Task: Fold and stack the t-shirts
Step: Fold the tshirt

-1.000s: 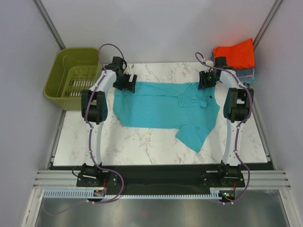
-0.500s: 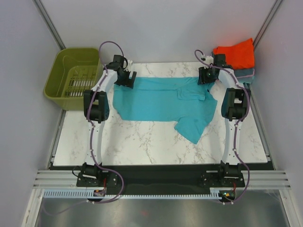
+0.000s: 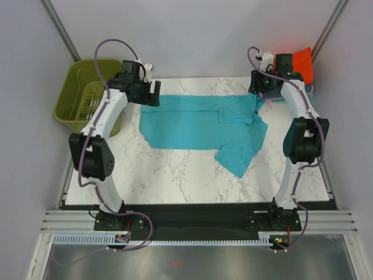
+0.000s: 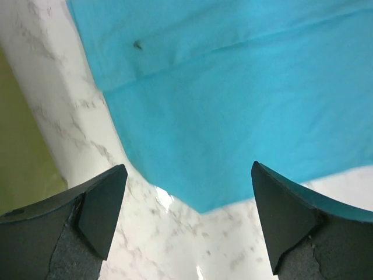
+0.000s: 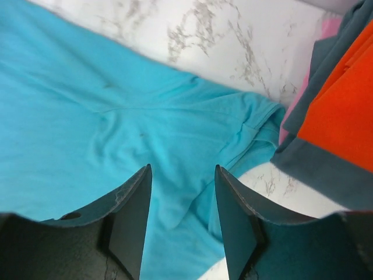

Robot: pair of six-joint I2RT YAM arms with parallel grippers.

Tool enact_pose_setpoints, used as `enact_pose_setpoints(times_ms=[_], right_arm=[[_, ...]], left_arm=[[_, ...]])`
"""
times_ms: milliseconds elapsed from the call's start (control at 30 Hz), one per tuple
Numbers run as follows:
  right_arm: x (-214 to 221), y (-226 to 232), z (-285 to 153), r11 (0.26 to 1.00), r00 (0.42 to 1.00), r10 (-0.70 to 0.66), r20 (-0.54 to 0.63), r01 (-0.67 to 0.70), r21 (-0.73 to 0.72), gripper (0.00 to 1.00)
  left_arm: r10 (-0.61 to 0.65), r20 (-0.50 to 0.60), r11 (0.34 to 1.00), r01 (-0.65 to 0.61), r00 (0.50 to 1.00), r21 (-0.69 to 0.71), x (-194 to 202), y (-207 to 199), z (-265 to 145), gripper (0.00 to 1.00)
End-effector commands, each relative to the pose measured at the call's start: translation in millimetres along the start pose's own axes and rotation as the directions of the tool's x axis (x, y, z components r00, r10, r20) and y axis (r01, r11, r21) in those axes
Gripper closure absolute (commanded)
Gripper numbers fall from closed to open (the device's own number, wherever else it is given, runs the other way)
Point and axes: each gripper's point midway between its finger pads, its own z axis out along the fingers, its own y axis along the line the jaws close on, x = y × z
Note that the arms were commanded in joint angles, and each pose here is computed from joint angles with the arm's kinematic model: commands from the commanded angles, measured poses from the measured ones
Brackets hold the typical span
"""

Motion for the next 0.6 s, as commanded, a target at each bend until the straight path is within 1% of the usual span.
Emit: enact_pose_setpoints(times_ms=[0,33,67,100,133,167,200,233,267,300,333,367,400,500,567], right_arm=[[-4.7,43.2,-36.7,0.993,0.999,0.021,0.043,-0.016,-0.116,0.44],[5.9,52.9,-36.3,0.990,0.999,0.032,0.019,-0.029,-0.139,0.44],[13.3,60.3,-40.3,0.987,0.999,0.042,0.008,-0.041,-0.156,0.44],[37.4,69.9,-35.8,0.978,0.997,0.069,-0.043,-0.077,-0.196,0.45],[46.5,76.9,-35.5,0.973,0.994,0.085,-0.065,-0.097,-0.210,0.45],[51.9,80.1,-36.5,0.971,0.992,0.099,-0.074,-0.113,-0.213,0.45],[67.5,86.8,-34.1,0.962,0.987,0.123,-0.108,-0.145,-0.232,0.45],[72.6,88.9,-33.9,0.959,0.984,0.133,-0.116,-0.157,-0.236,0.45],[74.9,90.8,-33.9,0.957,0.982,0.146,-0.120,-0.171,-0.235,0.45],[83.3,92.5,-32.8,0.954,0.978,0.156,-0.138,-0.186,-0.235,0.45],[86.1,95.3,-32.5,0.953,0.977,0.157,-0.147,-0.189,-0.238,0.45],[87.8,95.9,-32.7,0.953,0.976,0.155,-0.150,-0.188,-0.237,0.45],[91.3,97.2,-33.0,0.953,0.975,0.155,-0.159,-0.190,-0.237,0.45],[95.6,98.1,-36.6,0.954,0.975,0.147,-0.164,-0.184,-0.236,0.45],[99.4,97.2,-36.2,0.957,0.974,0.147,-0.173,-0.184,-0.225,0.45]], left_arm=[[-0.163,-0.118,0.987,0.163,0.980,-0.009,63.1,-12.1,-36.1,0.05],[-0.216,-0.103,0.976,0.215,0.971,-0.017,68.3,-13.8,-50.9,0.07],[-0.261,-0.117,0.965,0.260,0.958,-0.024,79.0,-13.5,-56.0,0.07],[-0.328,-0.166,0.944,0.327,0.930,-0.035,104.0,-8.4,-54.7,0.08],[-0.381,-0.179,0.924,0.382,0.907,-0.027,112.5,-8.9,-56.4,0.09],[-0.433,-0.168,0.900,0.436,0.886,-0.021,116.2,-8.8,-63.2,0.09],[-0.472,-0.215,0.880,0.471,0.855,-0.062,144.1,1.4,-59.5,0.09],[-0.486,-0.233,0.873,0.482,0.843,-0.076,155.3,4.1,-58.7,0.09],[-0.586,-0.230,0.799,0.601,0.777,-0.009,146.2,-11.5,-53.6,0.09],[-0.642,-0.216,0.757,0.654,0.736,-0.022,150.0,-7.9,-44.5,0.11],[-0.666,-0.216,0.735,0.677,0.714,-0.026,152.0,-6.7,-41.2,0.12],[-0.674,-0.215,0.727,0.686,0.707,-0.020,153.0,-6.3,-37.8,0.13],[-0.694,-0.208,0.711,0.702,0.689,-0.044,157.5,4.3,-32.6,0.15],[-0.707,-0.176,0.701,0.712,0.685,-0.048,152.2,19.6,-23.3,0.20],[-0.713,-0.182,0.693,0.719,0.677,-0.046,151.4,25.5,-12.9,0.23]])
